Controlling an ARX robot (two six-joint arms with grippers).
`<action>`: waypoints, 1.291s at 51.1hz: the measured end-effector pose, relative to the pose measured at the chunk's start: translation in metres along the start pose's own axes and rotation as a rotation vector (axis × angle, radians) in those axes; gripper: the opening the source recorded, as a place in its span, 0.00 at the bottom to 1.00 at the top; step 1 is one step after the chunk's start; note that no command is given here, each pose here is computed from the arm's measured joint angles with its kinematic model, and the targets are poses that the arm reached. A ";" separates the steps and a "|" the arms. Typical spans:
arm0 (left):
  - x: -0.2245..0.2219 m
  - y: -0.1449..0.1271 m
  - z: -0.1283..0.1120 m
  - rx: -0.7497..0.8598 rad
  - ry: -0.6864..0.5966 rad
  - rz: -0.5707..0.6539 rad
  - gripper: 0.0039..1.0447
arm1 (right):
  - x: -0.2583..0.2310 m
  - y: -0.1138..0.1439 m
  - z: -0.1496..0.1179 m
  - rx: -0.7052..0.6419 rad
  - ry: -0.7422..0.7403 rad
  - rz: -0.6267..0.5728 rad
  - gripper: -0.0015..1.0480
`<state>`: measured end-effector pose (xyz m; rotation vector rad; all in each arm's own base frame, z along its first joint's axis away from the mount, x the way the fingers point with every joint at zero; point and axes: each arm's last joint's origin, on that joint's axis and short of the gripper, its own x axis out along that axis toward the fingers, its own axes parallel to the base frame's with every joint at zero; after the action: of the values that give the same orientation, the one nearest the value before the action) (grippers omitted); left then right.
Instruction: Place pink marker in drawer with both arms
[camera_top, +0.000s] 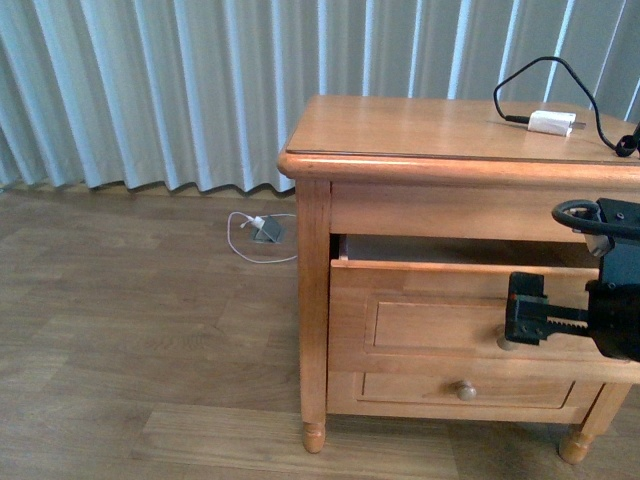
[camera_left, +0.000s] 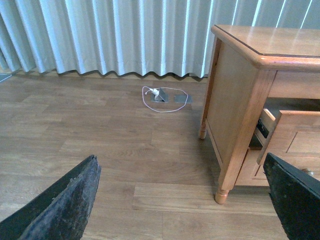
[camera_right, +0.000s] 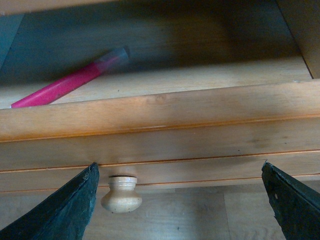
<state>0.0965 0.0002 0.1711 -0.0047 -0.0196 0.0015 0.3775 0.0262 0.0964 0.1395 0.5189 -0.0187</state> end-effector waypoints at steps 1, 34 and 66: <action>0.000 0.000 0.000 0.000 0.000 0.000 0.95 | 0.003 0.001 0.001 0.001 -0.007 -0.001 0.92; 0.000 0.000 0.000 0.000 0.000 0.000 0.95 | 0.043 0.006 0.015 0.027 -0.138 -0.021 0.92; 0.000 0.000 0.000 0.000 0.000 0.000 0.95 | -0.142 -0.002 0.049 0.025 -0.171 0.136 0.92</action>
<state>0.0965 0.0002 0.1711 -0.0047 -0.0193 0.0015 0.2782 0.0153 0.2085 0.1958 0.3381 0.0949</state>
